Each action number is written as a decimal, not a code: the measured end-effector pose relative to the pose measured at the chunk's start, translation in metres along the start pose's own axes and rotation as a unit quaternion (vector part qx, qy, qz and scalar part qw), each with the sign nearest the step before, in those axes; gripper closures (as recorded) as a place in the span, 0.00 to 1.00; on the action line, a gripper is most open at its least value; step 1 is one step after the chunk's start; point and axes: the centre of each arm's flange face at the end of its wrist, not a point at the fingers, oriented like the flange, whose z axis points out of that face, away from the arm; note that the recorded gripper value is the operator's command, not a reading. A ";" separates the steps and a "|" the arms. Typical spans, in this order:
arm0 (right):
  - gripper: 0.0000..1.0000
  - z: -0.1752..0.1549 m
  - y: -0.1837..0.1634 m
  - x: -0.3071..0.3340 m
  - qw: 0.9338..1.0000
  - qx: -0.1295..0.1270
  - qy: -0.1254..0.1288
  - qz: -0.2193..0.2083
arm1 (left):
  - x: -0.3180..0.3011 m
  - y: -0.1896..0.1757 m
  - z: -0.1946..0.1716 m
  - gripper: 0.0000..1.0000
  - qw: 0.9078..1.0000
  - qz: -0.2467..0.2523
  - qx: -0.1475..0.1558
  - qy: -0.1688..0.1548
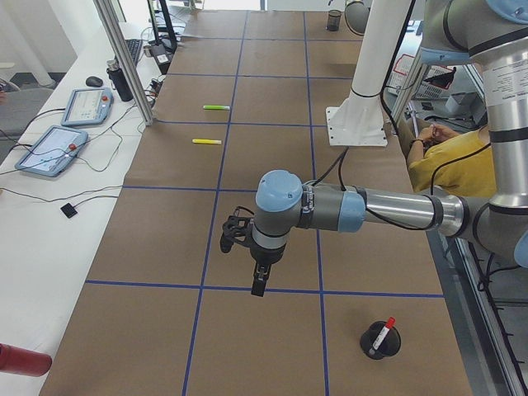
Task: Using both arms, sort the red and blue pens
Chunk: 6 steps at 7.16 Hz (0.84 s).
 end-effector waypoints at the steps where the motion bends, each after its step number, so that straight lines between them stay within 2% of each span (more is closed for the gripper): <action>1: 1.00 -0.001 -0.004 0.006 1.000 0.001 0.000 0.006 | 0.000 0.000 0.000 0.00 1.000 0.001 0.001 0.000; 5: 1.00 0.018 -0.026 0.025 0.999 -0.023 -0.001 0.034 | 0.001 -0.001 0.000 0.00 1.000 0.002 0.001 -0.001; 6: 0.87 0.019 -0.028 0.027 0.999 -0.024 0.002 0.035 | 0.001 -0.001 0.000 0.00 1.000 0.002 0.001 -0.001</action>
